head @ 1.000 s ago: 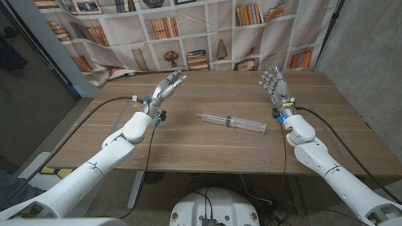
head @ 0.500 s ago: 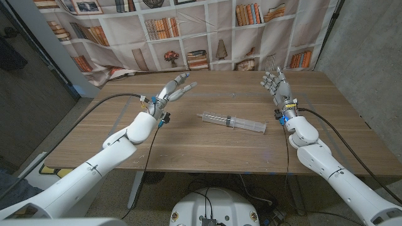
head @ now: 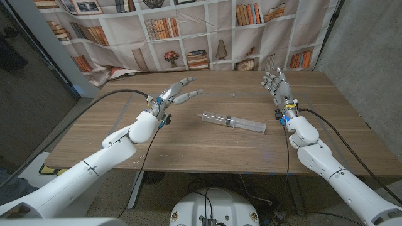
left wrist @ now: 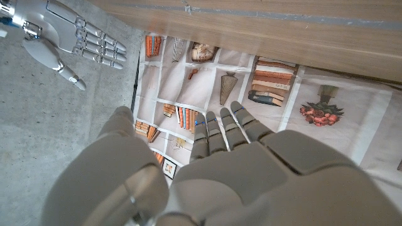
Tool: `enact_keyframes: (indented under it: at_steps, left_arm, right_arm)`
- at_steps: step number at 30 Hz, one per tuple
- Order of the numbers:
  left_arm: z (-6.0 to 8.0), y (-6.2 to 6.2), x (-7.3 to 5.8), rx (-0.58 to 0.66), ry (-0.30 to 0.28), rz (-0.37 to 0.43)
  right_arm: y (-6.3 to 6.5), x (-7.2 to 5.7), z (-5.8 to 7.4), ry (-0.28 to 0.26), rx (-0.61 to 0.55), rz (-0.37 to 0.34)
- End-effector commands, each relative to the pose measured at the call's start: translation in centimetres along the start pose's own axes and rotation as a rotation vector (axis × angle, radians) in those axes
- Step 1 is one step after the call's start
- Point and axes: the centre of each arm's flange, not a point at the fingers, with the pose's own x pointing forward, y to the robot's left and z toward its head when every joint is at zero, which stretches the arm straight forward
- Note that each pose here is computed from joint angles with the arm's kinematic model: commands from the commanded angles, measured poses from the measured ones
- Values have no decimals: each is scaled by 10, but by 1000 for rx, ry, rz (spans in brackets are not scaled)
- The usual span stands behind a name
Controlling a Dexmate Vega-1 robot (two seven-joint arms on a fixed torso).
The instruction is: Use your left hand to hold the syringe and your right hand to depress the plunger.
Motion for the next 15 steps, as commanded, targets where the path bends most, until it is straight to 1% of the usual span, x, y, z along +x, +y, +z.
enact_keyframes:
  at_steps: [1,7,15]
  left_arm:
    - [13,-1,3,153,-13,-61]
    - [20,-1,6,214,-11,-88]
    - [25,-2,12,252,-10,-133]
  right_arm:
    - [4,0,-2,2,1,9]
    - [4,0,-4,6,8,5]
    - [3,-2,-5,8,10,7]
